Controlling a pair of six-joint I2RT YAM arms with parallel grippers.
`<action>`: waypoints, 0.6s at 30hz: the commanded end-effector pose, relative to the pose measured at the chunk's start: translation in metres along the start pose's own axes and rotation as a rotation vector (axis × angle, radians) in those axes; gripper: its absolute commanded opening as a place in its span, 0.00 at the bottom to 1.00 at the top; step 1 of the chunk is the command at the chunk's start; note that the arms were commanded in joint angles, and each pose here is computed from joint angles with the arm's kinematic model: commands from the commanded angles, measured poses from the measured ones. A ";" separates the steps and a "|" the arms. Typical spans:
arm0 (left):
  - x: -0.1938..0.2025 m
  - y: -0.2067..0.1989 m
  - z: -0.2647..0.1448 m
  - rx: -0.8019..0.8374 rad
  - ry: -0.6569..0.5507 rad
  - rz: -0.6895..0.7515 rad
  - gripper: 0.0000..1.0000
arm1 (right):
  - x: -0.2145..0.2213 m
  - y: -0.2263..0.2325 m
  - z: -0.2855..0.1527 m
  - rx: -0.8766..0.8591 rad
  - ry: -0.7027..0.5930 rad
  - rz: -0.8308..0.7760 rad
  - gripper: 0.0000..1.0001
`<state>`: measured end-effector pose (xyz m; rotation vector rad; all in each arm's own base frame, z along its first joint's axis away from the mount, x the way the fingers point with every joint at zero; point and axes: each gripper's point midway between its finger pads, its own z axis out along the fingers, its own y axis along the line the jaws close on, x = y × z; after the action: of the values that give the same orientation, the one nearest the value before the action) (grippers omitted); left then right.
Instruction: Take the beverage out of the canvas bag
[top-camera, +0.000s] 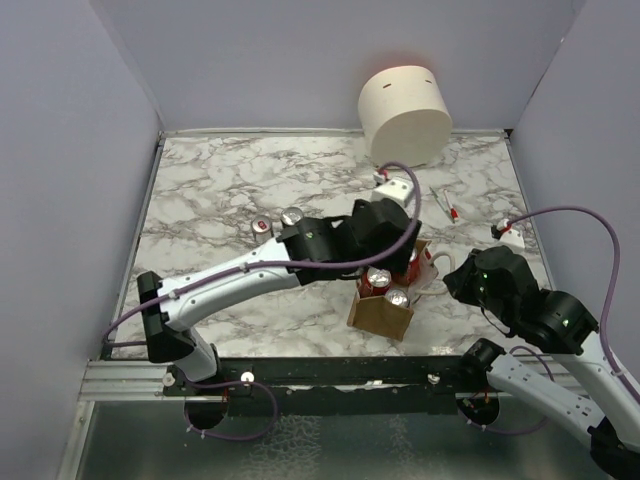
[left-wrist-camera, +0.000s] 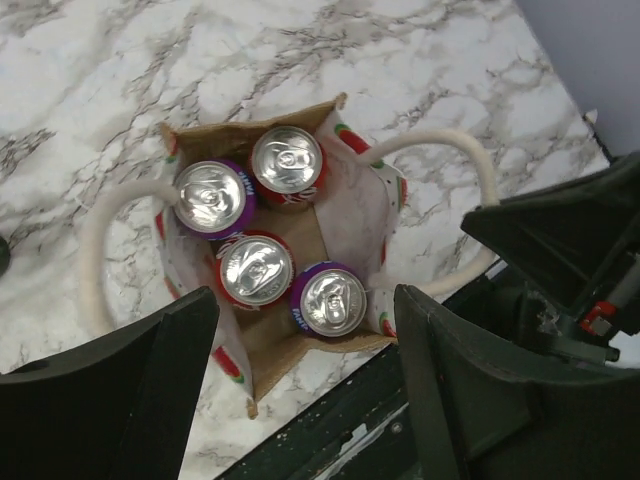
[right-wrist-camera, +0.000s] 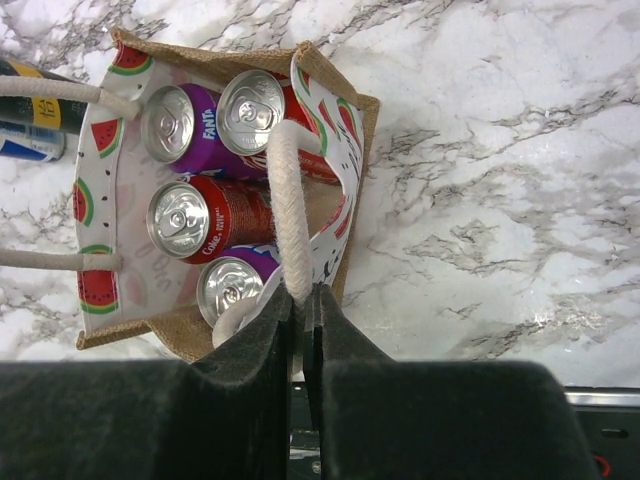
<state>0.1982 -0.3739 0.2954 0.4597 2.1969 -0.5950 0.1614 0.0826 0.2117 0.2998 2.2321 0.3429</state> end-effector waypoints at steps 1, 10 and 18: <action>0.012 -0.014 0.012 -0.076 0.019 0.158 0.71 | 0.000 0.000 0.001 -0.002 -0.009 0.018 0.06; 0.075 -0.025 0.066 -0.031 0.209 0.281 0.62 | -0.003 -0.004 -0.004 -0.004 -0.032 0.047 0.06; 0.101 -0.006 0.089 -0.136 0.298 0.303 0.60 | -0.002 -0.002 -0.003 -0.010 -0.027 0.039 0.06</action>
<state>0.1846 -0.4209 0.1584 0.8451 2.3588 -0.2371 0.1591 0.0809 0.2169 0.3358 2.2029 0.3789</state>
